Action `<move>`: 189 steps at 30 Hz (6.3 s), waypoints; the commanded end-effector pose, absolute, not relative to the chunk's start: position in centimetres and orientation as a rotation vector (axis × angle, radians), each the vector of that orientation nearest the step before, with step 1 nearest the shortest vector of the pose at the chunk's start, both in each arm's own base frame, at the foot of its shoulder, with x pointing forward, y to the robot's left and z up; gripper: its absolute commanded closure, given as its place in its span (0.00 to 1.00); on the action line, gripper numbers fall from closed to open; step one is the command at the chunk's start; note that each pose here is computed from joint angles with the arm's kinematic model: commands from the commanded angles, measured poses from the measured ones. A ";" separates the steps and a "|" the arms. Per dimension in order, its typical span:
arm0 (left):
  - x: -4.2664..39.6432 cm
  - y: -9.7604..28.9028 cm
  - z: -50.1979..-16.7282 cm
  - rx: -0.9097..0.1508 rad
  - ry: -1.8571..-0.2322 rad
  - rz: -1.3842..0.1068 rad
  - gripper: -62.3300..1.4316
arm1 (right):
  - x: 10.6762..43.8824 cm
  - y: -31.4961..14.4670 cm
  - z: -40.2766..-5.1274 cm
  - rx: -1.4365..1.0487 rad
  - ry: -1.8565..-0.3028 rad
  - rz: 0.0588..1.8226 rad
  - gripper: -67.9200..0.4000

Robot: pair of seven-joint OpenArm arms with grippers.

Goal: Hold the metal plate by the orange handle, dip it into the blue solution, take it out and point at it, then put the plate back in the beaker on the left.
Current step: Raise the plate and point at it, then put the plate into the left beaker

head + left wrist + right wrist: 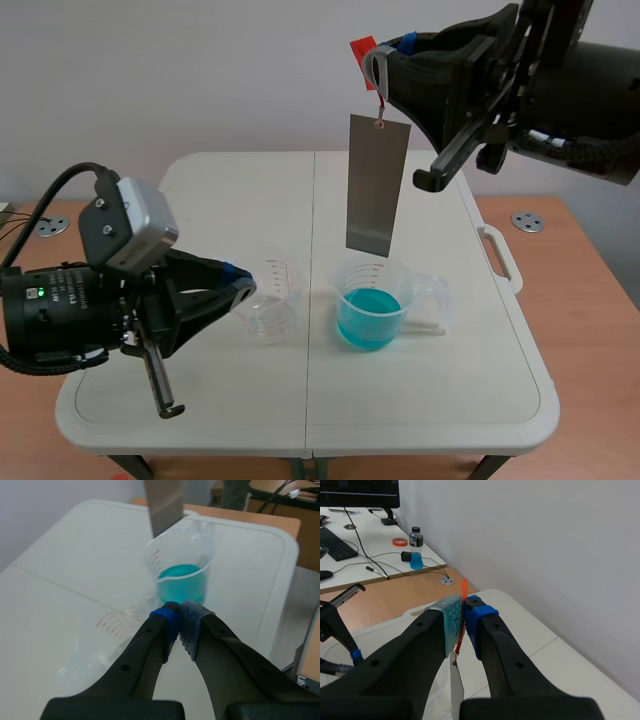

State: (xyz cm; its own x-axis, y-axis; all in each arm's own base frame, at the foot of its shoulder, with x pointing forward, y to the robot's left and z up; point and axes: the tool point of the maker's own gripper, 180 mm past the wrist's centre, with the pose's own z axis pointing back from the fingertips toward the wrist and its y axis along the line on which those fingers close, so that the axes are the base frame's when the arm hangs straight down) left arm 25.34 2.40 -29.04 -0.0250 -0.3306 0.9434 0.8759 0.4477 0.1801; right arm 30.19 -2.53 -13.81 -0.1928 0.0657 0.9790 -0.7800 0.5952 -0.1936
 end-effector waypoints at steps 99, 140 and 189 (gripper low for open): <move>-7.8 17.2 -42.6 -0.295 -0.586 -0.286 0.95 | 31.3 3.6 -9.0 0.723 -1.691 0.986 0.98; -9.9 14.7 -46.2 -0.331 -0.441 -0.302 0.95 | 32.4 7.7 -12.6 0.858 -1.549 0.913 0.98; -9.4 14.8 -46.5 -0.328 -0.448 -0.305 0.95 | 33.1 8.7 -16.2 0.882 -1.446 0.889 0.98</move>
State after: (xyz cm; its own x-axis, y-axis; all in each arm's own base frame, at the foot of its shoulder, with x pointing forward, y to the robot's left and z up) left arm -9.79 14.94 -46.60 0.8618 -0.2262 0.4540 0.3619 0.9013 -0.2379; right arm 32.64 8.65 -17.85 -0.0176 0.0086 0.9998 -0.9037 0.4278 -0.0196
